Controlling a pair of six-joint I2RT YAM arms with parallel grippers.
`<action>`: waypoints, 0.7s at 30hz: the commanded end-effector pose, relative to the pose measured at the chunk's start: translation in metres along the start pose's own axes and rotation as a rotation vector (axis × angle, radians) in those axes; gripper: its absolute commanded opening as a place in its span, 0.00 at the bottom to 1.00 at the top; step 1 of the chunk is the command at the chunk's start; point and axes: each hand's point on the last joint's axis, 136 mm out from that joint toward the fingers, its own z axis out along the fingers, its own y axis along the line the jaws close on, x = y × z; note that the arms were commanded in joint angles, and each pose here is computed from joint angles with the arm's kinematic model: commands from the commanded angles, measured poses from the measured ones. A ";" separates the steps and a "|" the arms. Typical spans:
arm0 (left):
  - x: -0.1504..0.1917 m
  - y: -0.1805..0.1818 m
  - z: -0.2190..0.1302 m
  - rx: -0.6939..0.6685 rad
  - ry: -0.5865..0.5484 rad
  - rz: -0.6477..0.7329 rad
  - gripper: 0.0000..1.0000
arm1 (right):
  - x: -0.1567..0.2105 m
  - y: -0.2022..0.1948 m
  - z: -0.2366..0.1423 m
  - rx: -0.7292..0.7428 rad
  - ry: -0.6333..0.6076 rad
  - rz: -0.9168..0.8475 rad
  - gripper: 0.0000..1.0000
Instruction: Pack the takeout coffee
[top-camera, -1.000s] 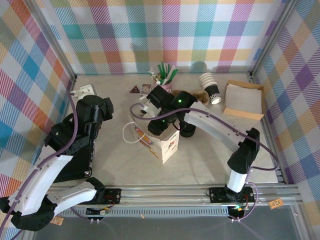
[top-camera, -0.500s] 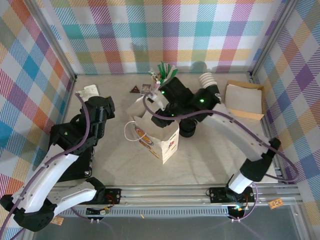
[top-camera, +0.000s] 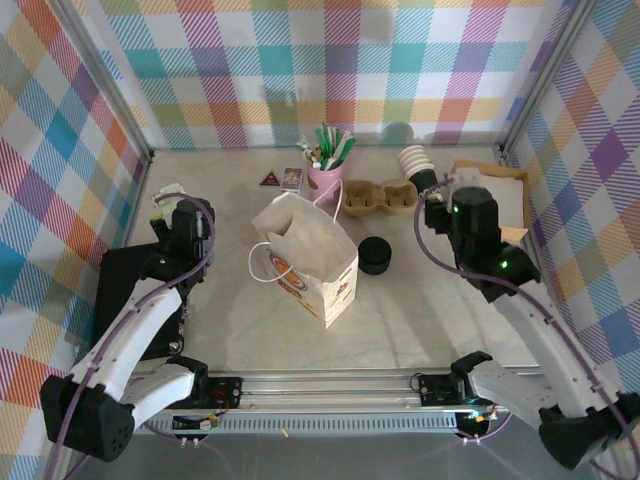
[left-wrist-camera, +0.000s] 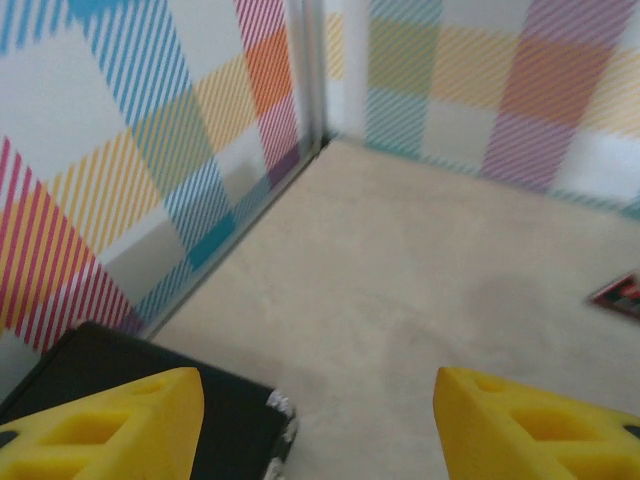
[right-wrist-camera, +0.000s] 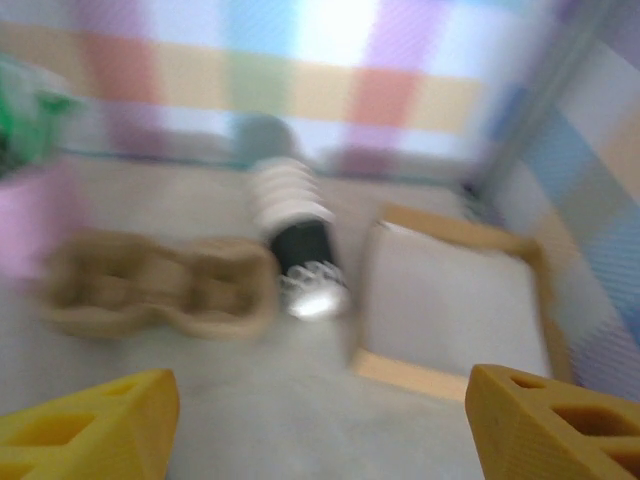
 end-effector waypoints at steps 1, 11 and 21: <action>0.016 0.001 0.025 -0.005 -0.029 -0.043 0.64 | 0.027 -0.034 0.018 0.132 -0.056 0.094 0.77; 0.087 -0.014 0.075 0.112 0.021 0.046 0.71 | 0.137 -0.036 0.058 0.086 -0.091 0.129 0.78; 0.128 -0.082 0.106 0.464 0.138 0.048 0.80 | 0.141 0.003 0.106 -0.162 -0.160 0.114 0.80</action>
